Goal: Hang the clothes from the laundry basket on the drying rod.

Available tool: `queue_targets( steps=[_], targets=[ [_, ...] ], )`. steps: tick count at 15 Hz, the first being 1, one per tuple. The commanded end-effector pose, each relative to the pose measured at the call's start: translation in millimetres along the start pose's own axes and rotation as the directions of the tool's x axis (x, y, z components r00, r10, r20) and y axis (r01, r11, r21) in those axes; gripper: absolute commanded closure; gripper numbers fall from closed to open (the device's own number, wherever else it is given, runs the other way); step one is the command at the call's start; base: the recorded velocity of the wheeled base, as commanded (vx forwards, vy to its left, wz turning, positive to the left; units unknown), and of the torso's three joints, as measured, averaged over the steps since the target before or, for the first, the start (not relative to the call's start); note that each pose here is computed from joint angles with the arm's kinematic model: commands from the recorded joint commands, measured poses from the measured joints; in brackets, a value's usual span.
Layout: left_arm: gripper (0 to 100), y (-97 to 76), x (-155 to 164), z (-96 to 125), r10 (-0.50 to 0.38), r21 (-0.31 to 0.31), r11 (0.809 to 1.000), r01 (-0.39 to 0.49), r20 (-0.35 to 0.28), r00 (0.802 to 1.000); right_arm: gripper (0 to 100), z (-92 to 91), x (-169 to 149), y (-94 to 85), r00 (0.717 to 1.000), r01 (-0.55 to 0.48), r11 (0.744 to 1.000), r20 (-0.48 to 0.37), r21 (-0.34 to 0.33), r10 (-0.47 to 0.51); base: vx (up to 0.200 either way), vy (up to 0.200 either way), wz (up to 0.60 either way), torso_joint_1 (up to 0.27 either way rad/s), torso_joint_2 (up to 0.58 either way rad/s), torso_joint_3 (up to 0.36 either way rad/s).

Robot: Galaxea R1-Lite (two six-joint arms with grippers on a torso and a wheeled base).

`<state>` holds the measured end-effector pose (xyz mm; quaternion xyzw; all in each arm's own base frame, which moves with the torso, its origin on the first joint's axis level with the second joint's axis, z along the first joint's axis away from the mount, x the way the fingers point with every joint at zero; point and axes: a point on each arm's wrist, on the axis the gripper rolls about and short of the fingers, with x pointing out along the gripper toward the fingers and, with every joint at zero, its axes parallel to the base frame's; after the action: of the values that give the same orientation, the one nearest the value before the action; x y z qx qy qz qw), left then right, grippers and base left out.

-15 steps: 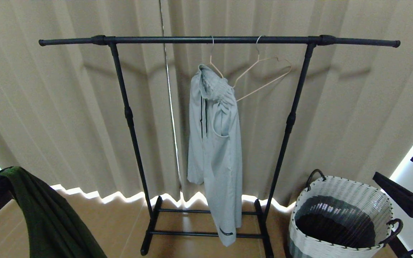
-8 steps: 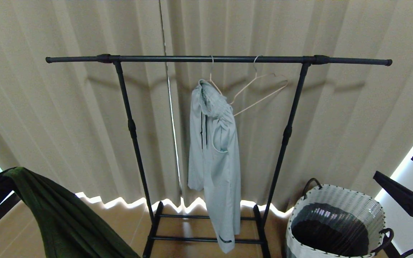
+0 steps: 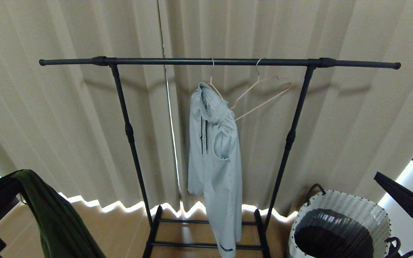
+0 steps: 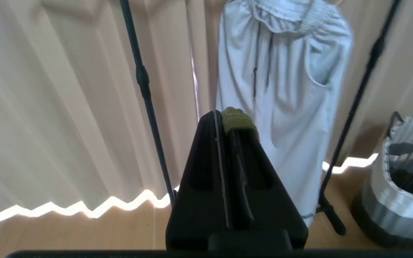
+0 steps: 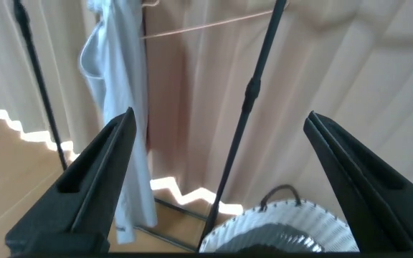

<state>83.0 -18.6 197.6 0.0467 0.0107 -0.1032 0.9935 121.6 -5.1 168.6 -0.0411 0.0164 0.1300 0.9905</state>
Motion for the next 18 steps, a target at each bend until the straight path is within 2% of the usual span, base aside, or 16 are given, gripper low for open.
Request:
queue_targets(
  steps=[1,12,18],
  targets=[
    [100,-0.1,1.1,-0.4,0.0,0.0,1.0,0.0,-0.004,1.0,0,0.1,0.4,-0.2,1.0,0.0,1.0,0.0,0.0,0.0,0.2,0.0,0.0,0.027,0.01,-0.002],
    [100,-0.3,2.0,-1.2,-0.002,0.002,1.0,0.003,-0.01,1.0,0,-0.2,0.1,0.0,1.0,-0.002,1.0,0.001,0.0,0.002,0.2,0.0,0.0,0.004,0.0,0.0],
    [100,-3.6,1.8,-2.3,-0.04,-0.004,0.999,0.039,-0.012,0.999,0,-1.0,-0.2,0.2,1.0,-0.004,1.0,-0.002,0.0,0.004,0.0,0.0,0.0,0.0,0.0,0.0]
  ],
)
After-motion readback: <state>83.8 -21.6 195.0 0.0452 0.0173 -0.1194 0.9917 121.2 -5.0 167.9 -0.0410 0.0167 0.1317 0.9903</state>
